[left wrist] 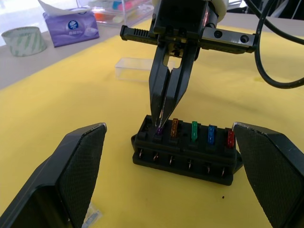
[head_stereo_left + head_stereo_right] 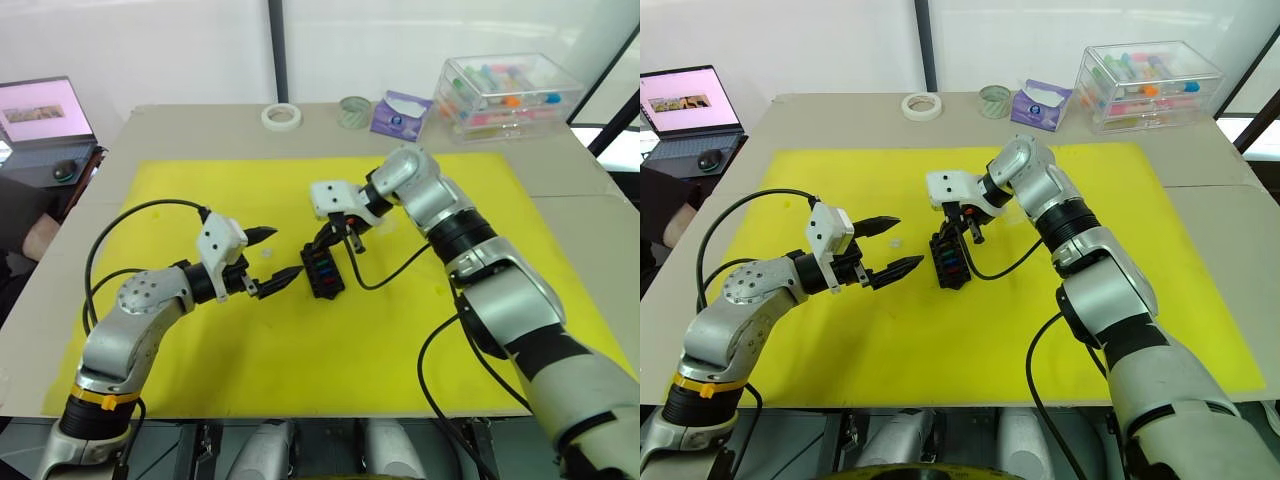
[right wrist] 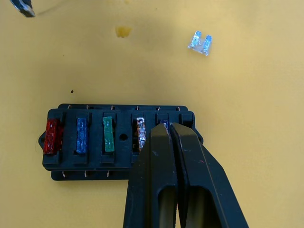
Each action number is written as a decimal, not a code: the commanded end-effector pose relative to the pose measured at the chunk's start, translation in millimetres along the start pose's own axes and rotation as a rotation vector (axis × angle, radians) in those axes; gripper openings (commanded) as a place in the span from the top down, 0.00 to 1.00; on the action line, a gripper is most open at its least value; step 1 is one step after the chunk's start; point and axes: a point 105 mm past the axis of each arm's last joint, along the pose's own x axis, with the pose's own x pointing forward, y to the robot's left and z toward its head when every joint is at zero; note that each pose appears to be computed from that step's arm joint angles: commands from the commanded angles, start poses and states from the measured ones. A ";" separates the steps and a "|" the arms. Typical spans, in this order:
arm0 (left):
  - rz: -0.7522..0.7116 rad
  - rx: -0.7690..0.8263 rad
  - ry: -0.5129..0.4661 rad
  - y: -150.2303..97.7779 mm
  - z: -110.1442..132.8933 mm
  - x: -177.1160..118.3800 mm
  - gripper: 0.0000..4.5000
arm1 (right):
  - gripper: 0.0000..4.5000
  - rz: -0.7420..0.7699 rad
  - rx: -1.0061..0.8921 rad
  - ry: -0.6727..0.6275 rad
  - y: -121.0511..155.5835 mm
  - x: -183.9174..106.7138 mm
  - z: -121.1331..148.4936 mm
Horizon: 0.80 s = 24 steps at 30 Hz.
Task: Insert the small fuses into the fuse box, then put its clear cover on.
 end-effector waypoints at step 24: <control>-0.067 0.110 0.103 53.0 21.4 -72.9 0.00 | 0.31 -0.608 0.070 -0.324 31.8 -132.4 -0.2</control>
